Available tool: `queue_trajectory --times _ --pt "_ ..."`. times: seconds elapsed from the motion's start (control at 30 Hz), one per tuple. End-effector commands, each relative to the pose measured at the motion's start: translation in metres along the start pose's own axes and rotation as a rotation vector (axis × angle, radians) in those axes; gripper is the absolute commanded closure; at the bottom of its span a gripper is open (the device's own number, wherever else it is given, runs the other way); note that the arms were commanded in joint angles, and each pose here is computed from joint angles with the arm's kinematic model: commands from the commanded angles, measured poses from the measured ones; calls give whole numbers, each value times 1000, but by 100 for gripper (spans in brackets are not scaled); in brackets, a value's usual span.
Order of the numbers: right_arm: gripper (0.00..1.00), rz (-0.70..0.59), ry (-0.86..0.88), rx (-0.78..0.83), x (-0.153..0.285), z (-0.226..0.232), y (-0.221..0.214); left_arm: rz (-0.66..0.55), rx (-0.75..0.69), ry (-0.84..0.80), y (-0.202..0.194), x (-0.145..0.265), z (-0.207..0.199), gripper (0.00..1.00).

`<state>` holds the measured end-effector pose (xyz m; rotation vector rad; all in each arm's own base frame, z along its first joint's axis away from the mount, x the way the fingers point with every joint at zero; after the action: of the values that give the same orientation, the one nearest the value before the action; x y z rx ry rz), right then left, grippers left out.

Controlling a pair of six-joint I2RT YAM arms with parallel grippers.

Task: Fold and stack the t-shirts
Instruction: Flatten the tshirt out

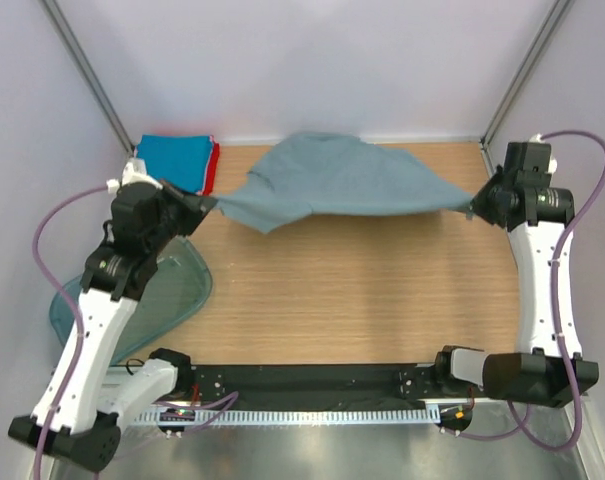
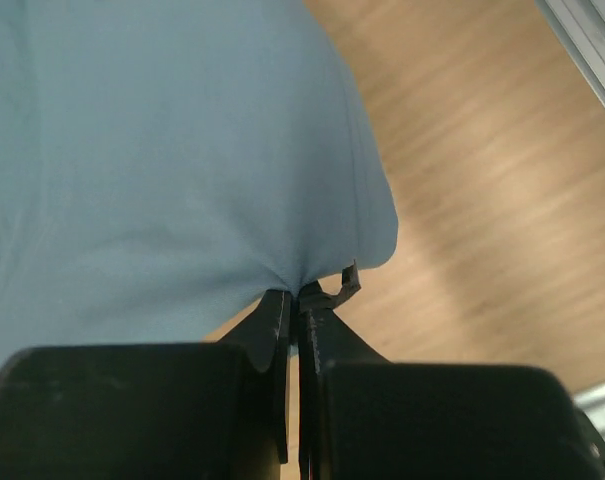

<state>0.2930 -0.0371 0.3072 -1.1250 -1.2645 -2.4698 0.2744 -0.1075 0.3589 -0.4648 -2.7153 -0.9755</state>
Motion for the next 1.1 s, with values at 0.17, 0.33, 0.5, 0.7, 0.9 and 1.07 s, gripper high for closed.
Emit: queue_trajectory --times 0.17,0.33,0.5,0.7,0.9,1.07 --pt "99 235 -70 -41 36 -49 -96 159 21 33 -35 61 23 100" --pt "99 341 -186 -24 41 -81 -133 319 9 124 -81 59 69 100" --pt "99 453 -315 -4 42 -110 -165 375 -41 147 -94 54 83 100" --pt "96 450 -390 13 32 -122 -168 323 -32 134 -92 29 85 100" --pt "96 381 -476 46 16 -127 -149 266 -64 215 -88 6 99 100" --pt "96 345 -525 20 2 -117 -127 207 -100 333 -78 -18 115 100"
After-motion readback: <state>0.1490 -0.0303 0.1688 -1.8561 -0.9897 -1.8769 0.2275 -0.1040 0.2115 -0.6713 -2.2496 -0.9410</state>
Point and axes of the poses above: each gripper's point midway between its finger pads, its own x axis back along the fingers, its own z axis along the line the jaws close on, y = z × x, the point moved 3 cm from there along x, back along the fingers, and after that the axes turned 4 degrees about -x, right-handed, at the moved point
